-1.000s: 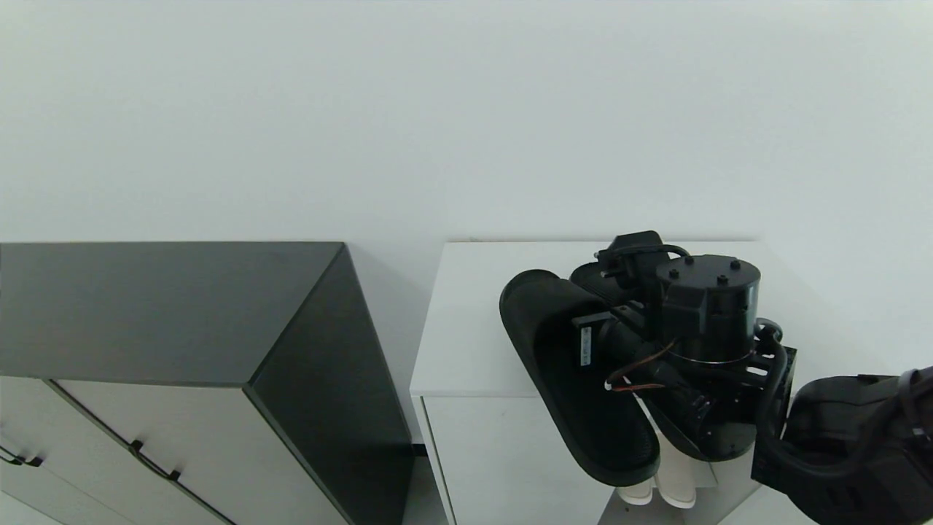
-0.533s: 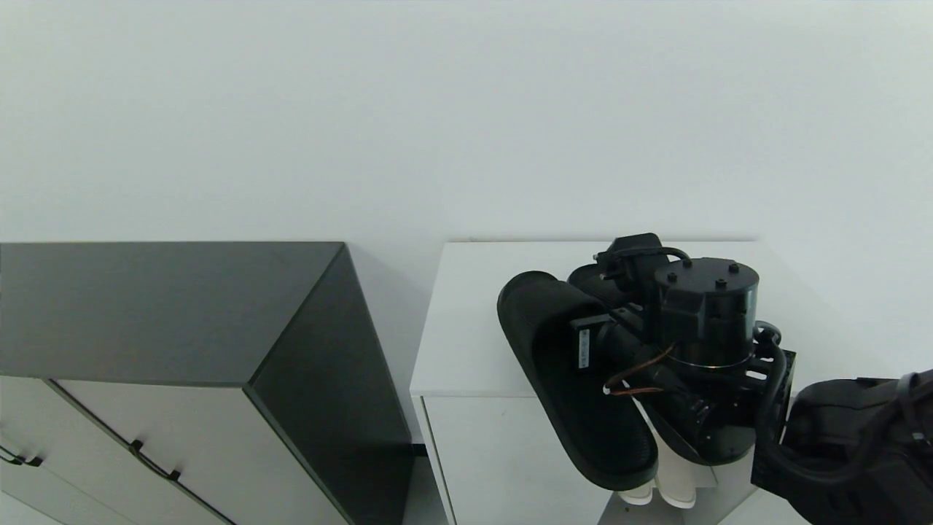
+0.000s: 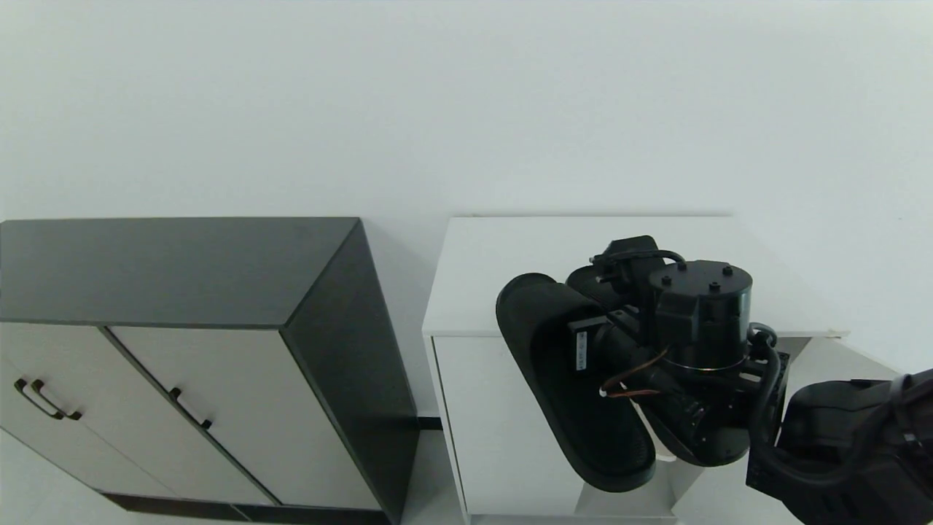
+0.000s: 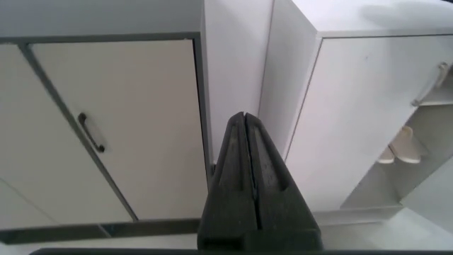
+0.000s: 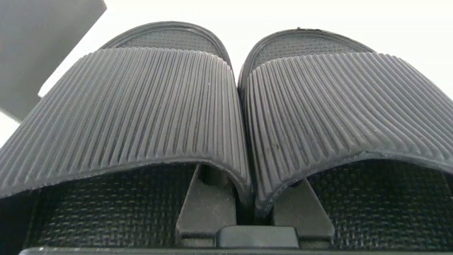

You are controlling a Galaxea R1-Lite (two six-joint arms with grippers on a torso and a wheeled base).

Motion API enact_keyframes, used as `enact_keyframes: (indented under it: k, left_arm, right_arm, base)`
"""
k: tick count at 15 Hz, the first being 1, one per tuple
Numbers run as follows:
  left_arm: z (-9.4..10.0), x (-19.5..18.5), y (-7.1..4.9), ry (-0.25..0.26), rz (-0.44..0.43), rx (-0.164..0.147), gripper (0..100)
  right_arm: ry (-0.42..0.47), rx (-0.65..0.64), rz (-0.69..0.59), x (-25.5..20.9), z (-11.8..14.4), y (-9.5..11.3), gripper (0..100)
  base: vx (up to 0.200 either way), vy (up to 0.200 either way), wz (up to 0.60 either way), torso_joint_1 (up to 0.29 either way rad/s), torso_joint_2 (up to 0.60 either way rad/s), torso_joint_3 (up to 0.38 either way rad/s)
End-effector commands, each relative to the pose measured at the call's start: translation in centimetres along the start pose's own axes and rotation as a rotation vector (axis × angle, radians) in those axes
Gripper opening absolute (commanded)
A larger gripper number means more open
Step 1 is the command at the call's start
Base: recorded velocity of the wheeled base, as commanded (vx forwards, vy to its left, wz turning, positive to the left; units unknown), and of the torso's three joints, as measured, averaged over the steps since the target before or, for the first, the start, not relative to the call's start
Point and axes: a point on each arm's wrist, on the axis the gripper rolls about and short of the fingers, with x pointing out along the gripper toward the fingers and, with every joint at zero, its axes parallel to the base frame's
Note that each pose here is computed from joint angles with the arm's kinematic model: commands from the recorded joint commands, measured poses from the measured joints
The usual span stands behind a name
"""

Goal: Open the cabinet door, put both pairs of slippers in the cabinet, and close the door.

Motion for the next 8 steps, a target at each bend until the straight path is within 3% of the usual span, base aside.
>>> enact_keyframes:
  k: [1,6,8]
  left_arm:
    - [0.00,0.01,0.00,0.001,0.000,0.001,0]
    - [0.00,0.01,0.00,0.001,0.000,-0.001,0]
    - [0.00,0.01,0.00,0.001,0.000,-0.001,0]
  right_arm:
    - [0.006,-0.006,-0.001,0.10,-0.23,0.03,0]
    - [0.005,-0.002,-0.003,0.10,-0.21,0.03,0]
    - [0.001,-0.001,-0.001,0.12,-0.25,0.03,0]
  base:
    - [-0.200,0.000,0.00,0.002,0.00,0.002]
    - [-0.200,0.000,0.00,0.001,0.00,0.002]
    - [0.000,0.000,0.00,0.000,0.00,0.000]
